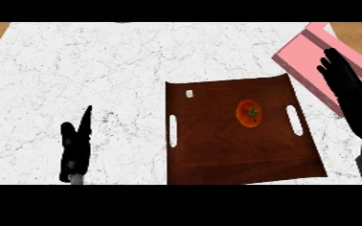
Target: Pick the tomato from the tray and place it in the cardboard box
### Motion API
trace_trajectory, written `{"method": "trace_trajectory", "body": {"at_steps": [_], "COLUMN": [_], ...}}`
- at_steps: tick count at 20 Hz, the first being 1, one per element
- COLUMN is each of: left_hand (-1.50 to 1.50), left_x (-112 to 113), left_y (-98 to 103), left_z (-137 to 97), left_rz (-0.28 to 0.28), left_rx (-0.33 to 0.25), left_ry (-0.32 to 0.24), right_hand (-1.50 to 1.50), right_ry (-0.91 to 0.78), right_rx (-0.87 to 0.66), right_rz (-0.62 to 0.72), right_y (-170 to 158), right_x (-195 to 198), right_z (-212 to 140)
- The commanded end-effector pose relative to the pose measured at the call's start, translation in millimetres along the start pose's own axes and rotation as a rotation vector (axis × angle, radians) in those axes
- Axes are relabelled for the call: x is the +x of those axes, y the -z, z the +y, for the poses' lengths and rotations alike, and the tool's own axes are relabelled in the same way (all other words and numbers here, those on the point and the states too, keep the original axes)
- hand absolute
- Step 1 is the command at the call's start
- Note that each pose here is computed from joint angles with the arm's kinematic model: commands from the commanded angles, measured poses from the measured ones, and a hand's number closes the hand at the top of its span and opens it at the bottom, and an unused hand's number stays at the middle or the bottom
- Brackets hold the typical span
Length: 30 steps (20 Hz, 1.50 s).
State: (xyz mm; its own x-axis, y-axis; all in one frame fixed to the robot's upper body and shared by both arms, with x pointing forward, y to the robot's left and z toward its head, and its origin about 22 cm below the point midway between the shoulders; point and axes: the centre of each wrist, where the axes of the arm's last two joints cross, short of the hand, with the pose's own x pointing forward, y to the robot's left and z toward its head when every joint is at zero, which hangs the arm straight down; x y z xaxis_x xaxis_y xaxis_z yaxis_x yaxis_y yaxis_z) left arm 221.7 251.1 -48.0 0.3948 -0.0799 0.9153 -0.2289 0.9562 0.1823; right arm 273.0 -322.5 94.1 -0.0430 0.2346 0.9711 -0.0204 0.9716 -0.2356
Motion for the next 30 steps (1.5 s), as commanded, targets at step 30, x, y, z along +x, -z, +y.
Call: {"method": "trace_trajectory", "body": {"at_steps": [30], "left_hand": [0.0], "left_x": [136], "left_y": [0], "left_z": [6], "left_rz": [-0.658], "left_rx": [-0.417], "left_ry": [0.273], "right_hand": [-1.5], "right_ry": [-0.972], "right_rx": [0.857], "right_rz": [-0.906], "right_y": [1], "right_x": [109], "right_z": [-18]}}
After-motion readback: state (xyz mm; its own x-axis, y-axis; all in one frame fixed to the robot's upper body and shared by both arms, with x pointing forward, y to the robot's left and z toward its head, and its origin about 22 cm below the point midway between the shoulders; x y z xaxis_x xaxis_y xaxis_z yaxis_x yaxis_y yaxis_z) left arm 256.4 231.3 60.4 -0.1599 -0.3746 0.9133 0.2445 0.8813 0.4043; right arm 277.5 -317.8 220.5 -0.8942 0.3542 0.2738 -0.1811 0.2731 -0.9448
